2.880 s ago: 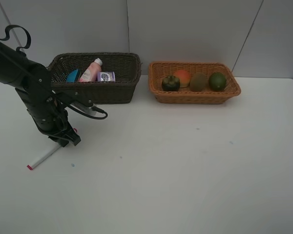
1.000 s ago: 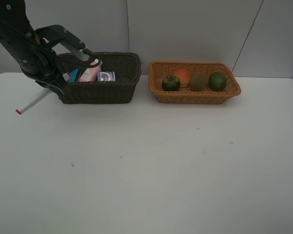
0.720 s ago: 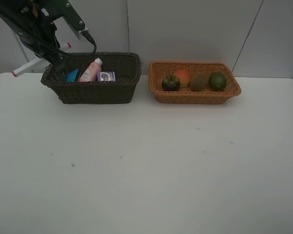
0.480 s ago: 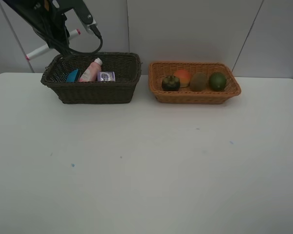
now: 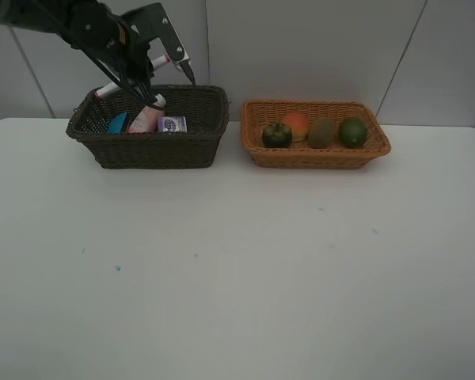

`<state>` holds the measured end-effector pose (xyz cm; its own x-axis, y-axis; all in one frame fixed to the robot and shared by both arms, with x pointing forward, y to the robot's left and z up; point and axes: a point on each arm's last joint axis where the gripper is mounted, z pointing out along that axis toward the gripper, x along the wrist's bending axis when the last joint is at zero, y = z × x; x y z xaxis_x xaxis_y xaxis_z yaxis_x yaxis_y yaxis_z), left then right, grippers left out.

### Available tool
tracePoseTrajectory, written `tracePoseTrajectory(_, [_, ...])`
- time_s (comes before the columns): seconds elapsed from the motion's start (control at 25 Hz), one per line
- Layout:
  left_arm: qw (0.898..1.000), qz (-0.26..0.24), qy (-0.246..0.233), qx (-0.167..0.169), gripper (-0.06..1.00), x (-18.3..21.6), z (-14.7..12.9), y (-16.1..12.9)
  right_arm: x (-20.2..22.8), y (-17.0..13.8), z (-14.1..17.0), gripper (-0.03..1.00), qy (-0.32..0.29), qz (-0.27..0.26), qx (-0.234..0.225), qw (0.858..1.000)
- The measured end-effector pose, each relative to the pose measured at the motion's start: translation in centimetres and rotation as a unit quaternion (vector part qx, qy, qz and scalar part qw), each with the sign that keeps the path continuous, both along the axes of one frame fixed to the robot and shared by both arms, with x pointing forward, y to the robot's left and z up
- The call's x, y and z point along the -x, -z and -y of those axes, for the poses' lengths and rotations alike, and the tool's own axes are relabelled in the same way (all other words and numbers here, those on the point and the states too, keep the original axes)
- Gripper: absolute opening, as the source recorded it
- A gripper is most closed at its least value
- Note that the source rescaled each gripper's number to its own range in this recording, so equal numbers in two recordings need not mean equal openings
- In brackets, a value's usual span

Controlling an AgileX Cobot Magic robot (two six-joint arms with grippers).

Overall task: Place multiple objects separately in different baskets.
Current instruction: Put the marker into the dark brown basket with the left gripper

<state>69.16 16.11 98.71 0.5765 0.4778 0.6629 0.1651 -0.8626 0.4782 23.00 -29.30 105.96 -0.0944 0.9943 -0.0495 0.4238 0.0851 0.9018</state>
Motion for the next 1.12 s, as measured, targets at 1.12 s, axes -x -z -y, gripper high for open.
tracePoseTrajectory(1.12, [1.000, 0.001, 0.023, 0.010, 0.29, -0.5, 1.1, 2.3, 0.0, 0.0, 0.0, 0.99, 0.000, 0.000, 0.000, 1.000])
